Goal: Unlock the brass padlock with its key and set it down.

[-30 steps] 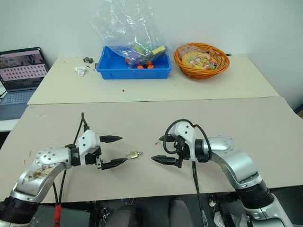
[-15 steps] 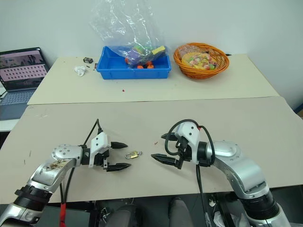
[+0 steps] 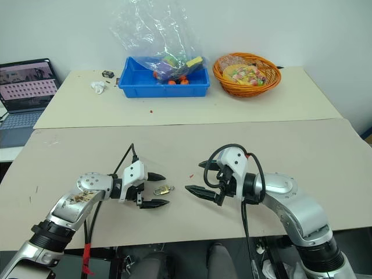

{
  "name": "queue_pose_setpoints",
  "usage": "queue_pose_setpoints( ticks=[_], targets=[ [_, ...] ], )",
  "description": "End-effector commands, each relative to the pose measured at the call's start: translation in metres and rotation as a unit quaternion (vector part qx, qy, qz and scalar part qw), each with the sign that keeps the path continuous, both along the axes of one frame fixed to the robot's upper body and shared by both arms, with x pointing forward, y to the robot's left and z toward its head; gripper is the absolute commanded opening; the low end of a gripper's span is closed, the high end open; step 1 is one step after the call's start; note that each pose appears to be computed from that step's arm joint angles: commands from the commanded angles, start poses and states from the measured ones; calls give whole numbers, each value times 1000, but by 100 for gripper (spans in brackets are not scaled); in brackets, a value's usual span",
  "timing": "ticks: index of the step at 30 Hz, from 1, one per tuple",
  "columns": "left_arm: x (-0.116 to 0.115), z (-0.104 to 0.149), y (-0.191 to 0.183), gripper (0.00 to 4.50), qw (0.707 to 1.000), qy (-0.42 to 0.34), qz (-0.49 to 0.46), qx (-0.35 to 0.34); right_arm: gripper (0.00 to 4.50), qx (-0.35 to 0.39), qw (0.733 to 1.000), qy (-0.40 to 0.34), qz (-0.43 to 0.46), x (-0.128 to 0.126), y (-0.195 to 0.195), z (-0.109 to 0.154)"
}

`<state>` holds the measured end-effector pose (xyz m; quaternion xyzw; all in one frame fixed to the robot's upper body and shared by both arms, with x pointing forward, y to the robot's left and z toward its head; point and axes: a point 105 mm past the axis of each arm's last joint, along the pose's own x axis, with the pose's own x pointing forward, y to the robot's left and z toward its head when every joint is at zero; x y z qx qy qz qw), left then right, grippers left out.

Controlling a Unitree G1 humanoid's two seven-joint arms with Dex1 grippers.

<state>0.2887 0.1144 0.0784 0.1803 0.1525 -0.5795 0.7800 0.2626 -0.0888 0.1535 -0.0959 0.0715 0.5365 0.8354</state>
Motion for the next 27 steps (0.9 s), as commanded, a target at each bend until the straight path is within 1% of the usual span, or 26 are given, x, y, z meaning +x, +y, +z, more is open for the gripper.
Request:
queue_pose_setpoints(
  ticks=[1, 2, 3, 5, 7, 8, 10, 15, 16, 19, 21, 22, 23, 24, 25, 26, 27],
  targets=[
    [1, -2, 6, 396, 1000, 11, 14, 7, 450, 11, 1000, -26, 0, -2, 0, 13],
    [1, -2, 7, 371, 1000, 11, 14, 8, 450, 11, 1000, -26, 0, -2, 0, 13],
    [1, -2, 7, 328, 1000, 11, 14, 8, 450, 11, 1000, -26, 0, -2, 0, 13],
    [1, -2, 7, 262, 1000, 12, 16, 9, 450, 11, 1000, -28, -1, -1, 0, 13],
    [1, -2, 7, 184, 1000, 12, 18, 9, 450, 10, 1000, -28, -2, 0, -1, 13],
    [1, -1, 7, 137, 1000, 8, 15, 13, 450, 10, 1000, -29, -3, 0, -1, 13],
    [0, 0, 6, 82, 1000, 3, 13, 15, 450, 9, 1000, -29, -3, 0, -1, 13],
    [-5, 5, 2, 83, 1000, -20, 9, 17, 450, 6, 1000, -27, -2, 1, -1, 11],
    [-4, 6, 3, 83, 999, -38, 12, 24, 450, 5, 1000, -27, -2, 2, -1, 11],
    [3, 15, 4, 83, 994, -104, 34, 31, 450, -2, 1000, -30, -10, 8, 0, 8],
    [12, 31, 6, 83, 978, -195, 58, 41, 450, -7, 999, -28, -14, 12, 2, 4],
    [18, 39, 9, 83, 962, -258, 70, 61, 450, -7, 999, -28, -14, 14, 3, 4],
    [22, 44, 10, 83, 949, -298, 75, 73, 450, -7, 999, -28, -14, 14, 4, 4],
    [26, 58, 13, 83, 910, -392, 79, 107, 450, -4, 1000, -25, -18, 17, 6, 4],
    [27, 70, 15, 83, 872, -465, 80, 127, 450, -1, 999, -21, -24, 21, 7, 3],
    [26, 78, 15, 83, 849, -506, 83, 130, 450, 2, 999, -18, -35, 26, 7, 2],
    [25, 84, 16, 83, 827, -538, 92, 136, 450, 14, 998, -8, -64, 37, 6, 0]
  ],
)
